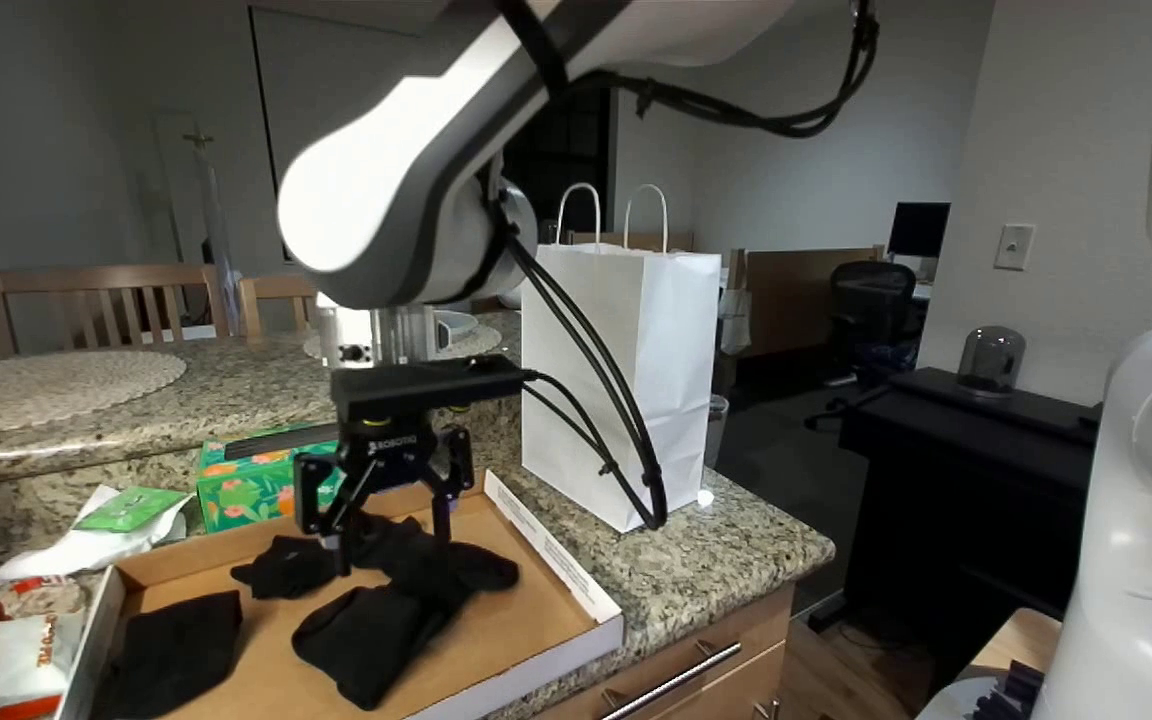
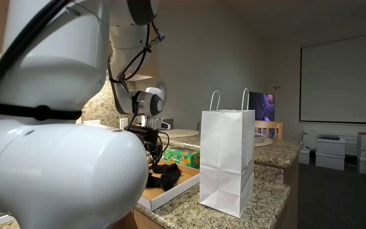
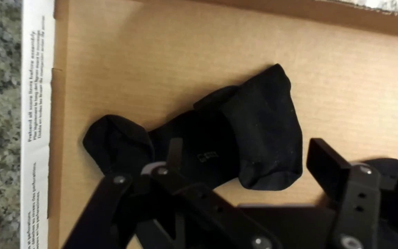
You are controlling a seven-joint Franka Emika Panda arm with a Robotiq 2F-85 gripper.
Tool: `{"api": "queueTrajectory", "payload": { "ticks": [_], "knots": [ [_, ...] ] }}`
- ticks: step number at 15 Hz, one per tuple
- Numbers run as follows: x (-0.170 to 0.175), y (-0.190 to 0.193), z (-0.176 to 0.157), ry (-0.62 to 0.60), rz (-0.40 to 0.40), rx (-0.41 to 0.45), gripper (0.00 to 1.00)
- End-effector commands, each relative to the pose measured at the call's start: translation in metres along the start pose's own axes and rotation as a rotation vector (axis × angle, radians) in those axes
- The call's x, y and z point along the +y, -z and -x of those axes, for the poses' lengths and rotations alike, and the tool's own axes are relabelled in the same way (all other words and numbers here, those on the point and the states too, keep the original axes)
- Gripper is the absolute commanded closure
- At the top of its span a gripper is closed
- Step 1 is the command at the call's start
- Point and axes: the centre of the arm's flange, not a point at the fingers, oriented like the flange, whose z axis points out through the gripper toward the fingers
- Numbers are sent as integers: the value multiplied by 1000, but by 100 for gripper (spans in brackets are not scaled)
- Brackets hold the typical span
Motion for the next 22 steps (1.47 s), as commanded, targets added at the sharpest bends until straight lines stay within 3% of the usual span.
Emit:
{"api": "queueTrajectory", "payload": {
  "ticks": [1,3,9,10,12,20,22],
  "knots": [
    [-5,-30,-3,-71,-34,77,0],
    [-14,-44,-10,-93,-48,91,0],
    [-29,-96,-15,-100,-10,-27,0],
    [-30,-100,-15,-105,-5,-29,25],
    [-29,-98,-17,-123,-2,-30,32],
    [-20,-83,-14,-236,39,-67,85],
    [-18,-81,-11,-252,48,-86,90]
  ]
}}
